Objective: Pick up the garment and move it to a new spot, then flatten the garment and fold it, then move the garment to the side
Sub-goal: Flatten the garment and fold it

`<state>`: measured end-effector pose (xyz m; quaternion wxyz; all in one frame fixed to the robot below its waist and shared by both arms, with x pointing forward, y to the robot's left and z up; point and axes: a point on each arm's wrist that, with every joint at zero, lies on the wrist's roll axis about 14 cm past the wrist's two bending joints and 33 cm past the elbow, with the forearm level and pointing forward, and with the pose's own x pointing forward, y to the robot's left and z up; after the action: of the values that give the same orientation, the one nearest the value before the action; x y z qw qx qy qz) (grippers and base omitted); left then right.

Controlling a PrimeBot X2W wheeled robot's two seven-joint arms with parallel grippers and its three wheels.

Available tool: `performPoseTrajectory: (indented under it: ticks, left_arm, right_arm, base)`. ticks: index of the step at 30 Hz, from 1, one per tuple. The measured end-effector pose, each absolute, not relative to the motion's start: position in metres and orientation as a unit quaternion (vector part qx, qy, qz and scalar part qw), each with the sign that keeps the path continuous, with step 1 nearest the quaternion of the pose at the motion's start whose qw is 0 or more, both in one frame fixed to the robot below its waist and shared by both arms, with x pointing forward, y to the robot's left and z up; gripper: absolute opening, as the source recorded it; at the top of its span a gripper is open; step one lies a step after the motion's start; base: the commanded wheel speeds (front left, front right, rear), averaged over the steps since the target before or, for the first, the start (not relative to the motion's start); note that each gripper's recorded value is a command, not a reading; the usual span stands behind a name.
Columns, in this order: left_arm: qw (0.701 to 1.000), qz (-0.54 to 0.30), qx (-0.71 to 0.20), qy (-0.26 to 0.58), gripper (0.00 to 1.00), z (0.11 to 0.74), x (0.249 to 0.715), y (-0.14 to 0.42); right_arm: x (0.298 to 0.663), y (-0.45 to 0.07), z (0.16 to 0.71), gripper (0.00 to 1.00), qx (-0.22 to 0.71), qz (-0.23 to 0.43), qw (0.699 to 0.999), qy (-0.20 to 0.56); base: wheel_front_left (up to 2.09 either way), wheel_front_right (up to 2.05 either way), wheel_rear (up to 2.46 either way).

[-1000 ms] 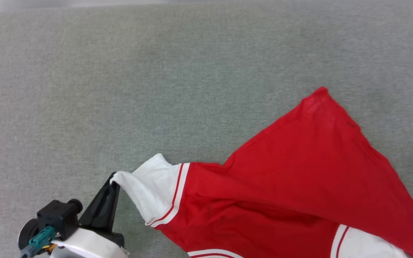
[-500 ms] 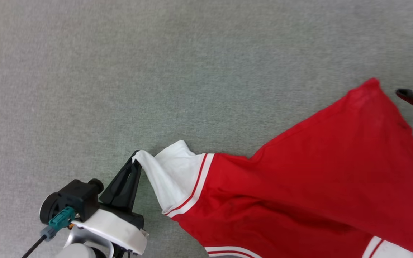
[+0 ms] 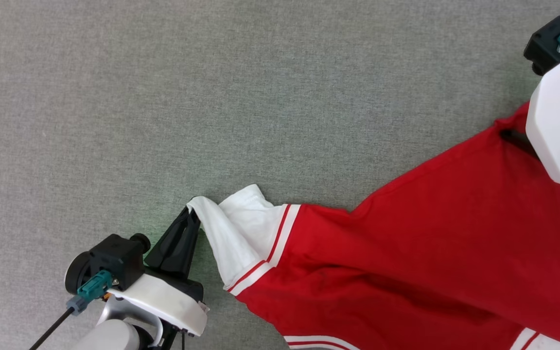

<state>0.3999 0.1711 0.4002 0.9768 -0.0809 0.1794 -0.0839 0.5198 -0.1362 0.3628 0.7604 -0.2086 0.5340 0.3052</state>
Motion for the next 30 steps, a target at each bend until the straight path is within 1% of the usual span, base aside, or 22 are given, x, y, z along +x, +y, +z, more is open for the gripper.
performPoseTrajectory:
  ticks: [1,2,5,7,11,17,22,26,30]
  left_arm:
    - [0.977,-0.084,-0.081,0.179,0.0,0.4,0.4,0.171]
    - [0.977,-0.084,-0.081,0.178,0.0,0.401,0.4,0.171]
    - [0.98,-0.084,-0.078,0.164,0.0,0.409,0.402,0.172]
    - [0.982,-0.084,-0.076,0.151,0.0,0.417,0.403,0.174]
    - [0.988,-0.095,-0.048,0.115,0.0,0.441,0.406,0.179]
    - [0.991,-0.124,-0.012,0.053,0.0,0.484,0.419,0.175]
    - [0.989,-0.146,0.007,-0.019,0.0,0.534,0.446,0.166]
    - [0.983,-0.169,0.026,-0.075,0.0,0.576,0.473,0.156]
    - [0.974,-0.181,0.04,-0.129,0.0,0.619,0.504,0.15]
  right_arm:
    - [0.52,-0.136,0.364,0.32,-0.208,0.307,0.764,0.528]
    - [0.519,-0.136,0.366,0.0,-0.206,0.307,0.768,0.523]
    - [0.518,-0.132,0.376,0.0,-0.195,0.315,0.782,0.502]
    - [0.519,-0.128,0.389,0.0,-0.19,0.321,0.797,0.474]
    - [0.531,-0.123,0.439,0.0,-0.187,0.325,0.839,0.393]
    - [0.536,-0.132,0.502,0.0,-0.179,0.31,0.887,0.29]
    - [0.538,-0.144,0.547,0.0,-0.172,0.292,0.917,0.21]
    - [0.552,-0.147,0.592,0.0,-0.13,0.275,0.944,0.128]
    - [0.569,-0.146,0.622,0.0,-0.121,0.261,0.955,0.068]
  base:
    - [0.0,0.0,0.0]
    - [0.0,0.0,0.0]
    - [0.0,0.0,0.0]
    - [0.0,0.0,0.0]
    - [0.0,0.0,0.0]
    - [0.0,0.0,0.0]
    - [0.0,0.0,0.0]
    - [0.0,0.0,0.0]
    - [0.0,0.0,0.0]
